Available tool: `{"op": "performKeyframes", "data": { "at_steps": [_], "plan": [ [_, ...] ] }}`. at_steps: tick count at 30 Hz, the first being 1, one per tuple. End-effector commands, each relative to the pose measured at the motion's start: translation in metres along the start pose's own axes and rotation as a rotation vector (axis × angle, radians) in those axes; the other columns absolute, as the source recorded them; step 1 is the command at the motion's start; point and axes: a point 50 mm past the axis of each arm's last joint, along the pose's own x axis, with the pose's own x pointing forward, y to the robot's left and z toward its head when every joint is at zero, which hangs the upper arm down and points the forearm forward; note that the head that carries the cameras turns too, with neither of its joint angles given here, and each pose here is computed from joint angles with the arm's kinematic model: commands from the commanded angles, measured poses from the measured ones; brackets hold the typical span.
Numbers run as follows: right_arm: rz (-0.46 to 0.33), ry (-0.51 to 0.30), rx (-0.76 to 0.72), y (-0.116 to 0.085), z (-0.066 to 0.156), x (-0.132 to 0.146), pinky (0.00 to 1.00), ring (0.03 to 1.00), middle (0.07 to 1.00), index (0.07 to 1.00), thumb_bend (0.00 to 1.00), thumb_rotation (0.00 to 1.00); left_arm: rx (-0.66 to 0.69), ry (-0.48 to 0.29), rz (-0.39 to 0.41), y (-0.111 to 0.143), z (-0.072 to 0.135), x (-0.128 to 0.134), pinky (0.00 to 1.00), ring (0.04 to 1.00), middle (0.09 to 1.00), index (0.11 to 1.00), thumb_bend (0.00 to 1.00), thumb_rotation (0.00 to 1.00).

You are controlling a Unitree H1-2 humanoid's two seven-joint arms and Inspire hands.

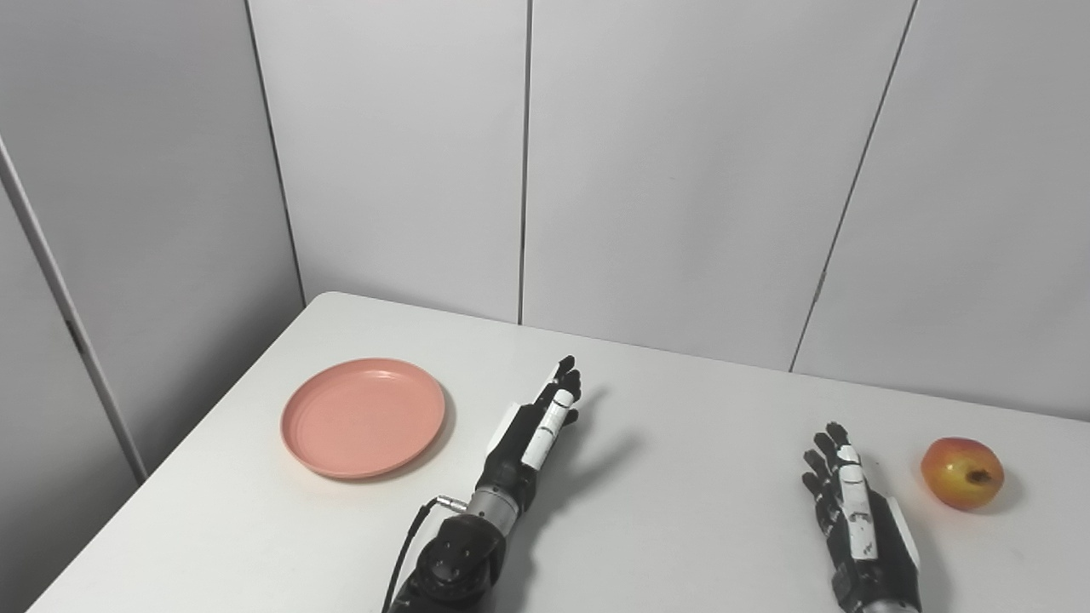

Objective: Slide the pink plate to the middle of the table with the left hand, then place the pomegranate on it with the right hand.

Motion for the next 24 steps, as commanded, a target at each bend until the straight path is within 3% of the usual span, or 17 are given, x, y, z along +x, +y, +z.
{"op": "performKeyframes", "data": {
  "at_steps": [1, 4, 8, 13, 19, 24],
  "plan": [
    [-0.003, -0.063, -0.009, -0.0099, 0.0097, 0.0020, 1.00, 0.998, 1.000, 1.000, 0.44, 0.98, -0.035, 0.040, -0.014, -0.0131, -0.0157, -0.0084, 0.96, 0.979, 0.988, 0.986, 0.53, 1.00],
    [-0.008, -0.071, -0.005, -0.0116, 0.0099, 0.0004, 1.00, 1.000, 1.000, 1.000, 0.42, 1.00, -0.068, 0.039, -0.033, -0.0161, -0.0167, -0.0069, 0.99, 0.997, 0.999, 0.998, 0.53, 1.00],
    [-0.008, -0.072, 0.000, -0.0138, 0.0094, -0.0008, 1.00, 0.991, 0.999, 1.000, 0.40, 0.95, 0.024, 0.054, 0.014, -0.0165, -0.0178, -0.0093, 0.92, 0.955, 0.975, 0.970, 0.54, 1.00],
    [-0.007, -0.080, -0.003, -0.0129, 0.0115, 0.0002, 1.00, 0.998, 1.000, 1.000, 0.40, 0.92, -0.005, 0.048, 0.009, -0.0153, -0.0209, -0.0092, 0.92, 0.948, 0.974, 0.962, 0.55, 1.00],
    [-0.002, -0.082, -0.002, -0.0076, 0.0118, -0.0012, 1.00, 0.999, 1.000, 1.000, 0.35, 1.00, -0.068, 0.044, -0.052, -0.0120, -0.0219, -0.0071, 1.00, 1.000, 1.000, 1.000, 0.54, 1.00],
    [0.002, -0.084, -0.007, -0.0059, 0.0119, -0.0017, 1.00, 0.999, 1.000, 1.000, 0.35, 1.00, -0.001, 0.030, 0.002, -0.0075, -0.0226, -0.0113, 0.93, 0.960, 0.981, 0.977, 0.53, 1.00]
  ]
}}
